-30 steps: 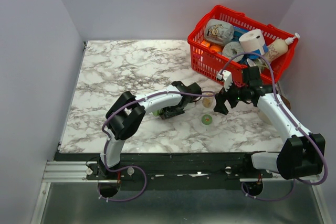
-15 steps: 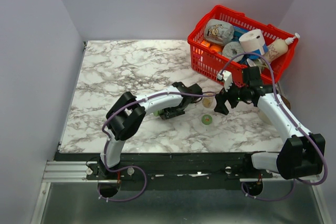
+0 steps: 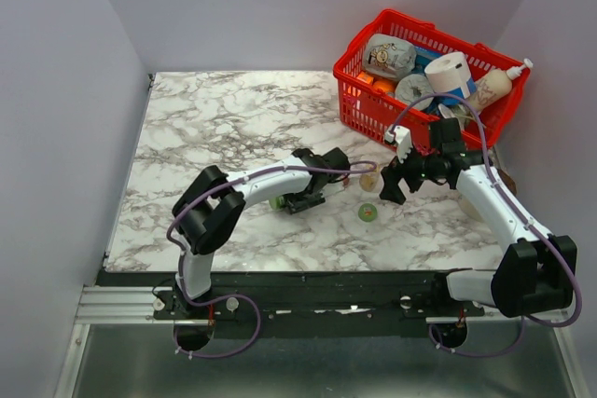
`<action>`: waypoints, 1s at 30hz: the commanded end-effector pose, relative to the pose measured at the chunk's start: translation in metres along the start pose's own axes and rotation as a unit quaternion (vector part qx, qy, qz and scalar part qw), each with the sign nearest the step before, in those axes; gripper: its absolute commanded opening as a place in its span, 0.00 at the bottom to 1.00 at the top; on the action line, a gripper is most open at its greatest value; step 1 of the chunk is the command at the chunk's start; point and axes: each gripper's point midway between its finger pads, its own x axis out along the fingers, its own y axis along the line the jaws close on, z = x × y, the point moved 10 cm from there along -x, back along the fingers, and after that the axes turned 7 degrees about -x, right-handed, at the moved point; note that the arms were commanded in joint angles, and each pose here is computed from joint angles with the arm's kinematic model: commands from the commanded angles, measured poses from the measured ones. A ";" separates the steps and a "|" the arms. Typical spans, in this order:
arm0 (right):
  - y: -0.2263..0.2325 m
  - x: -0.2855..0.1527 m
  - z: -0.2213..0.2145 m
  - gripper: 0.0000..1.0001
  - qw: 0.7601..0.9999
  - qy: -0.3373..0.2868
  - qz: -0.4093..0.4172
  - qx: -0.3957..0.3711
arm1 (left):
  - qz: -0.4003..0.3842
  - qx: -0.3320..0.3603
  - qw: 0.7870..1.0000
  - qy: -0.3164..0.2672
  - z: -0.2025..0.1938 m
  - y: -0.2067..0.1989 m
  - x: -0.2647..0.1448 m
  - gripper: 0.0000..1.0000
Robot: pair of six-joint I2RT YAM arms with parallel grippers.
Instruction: Sort the pills into containers
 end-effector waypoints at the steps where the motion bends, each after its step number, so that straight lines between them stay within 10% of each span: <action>1: -0.004 -0.001 0.001 1.00 1.000 0.003 -0.004 0.002 | -0.015 -0.034 0.998 -0.057 -0.001 0.005 -0.010 0.00; 10: -0.004 0.000 0.000 1.00 1.000 0.004 -0.001 0.006 | -0.029 -0.104 0.983 -0.151 -0.013 0.015 -0.026 0.00; 16: -0.005 0.002 -0.001 1.00 1.000 0.006 0.002 0.007 | -0.105 -0.165 0.935 -0.296 -0.032 0.025 -0.050 0.00; 22: -0.005 0.004 -0.001 1.00 1.000 0.006 0.008 0.011 | -0.193 -0.194 0.813 -0.515 -0.068 0.020 -0.080 0.00; 23: -0.005 0.004 -0.001 1.00 1.000 0.006 0.009 0.012 | -0.170 -0.192 0.748 -0.611 -0.075 0.033 -0.106 0.00; 25: -0.005 0.005 -0.001 1.00 1.000 0.004 0.011 0.012 | -0.219 -0.213 0.691 -0.655 -0.092 0.018 -0.096 0.00; 26: -0.005 0.005 -0.001 1.00 1.000 0.005 0.012 0.013 | -0.195 -0.173 0.607 -0.751 -0.100 0.024 -0.129 0.00; 30: -0.005 0.006 -0.002 1.00 1.000 0.006 0.016 0.017 | -0.234 -0.166 0.528 -0.799 -0.112 0.021 -0.150 0.00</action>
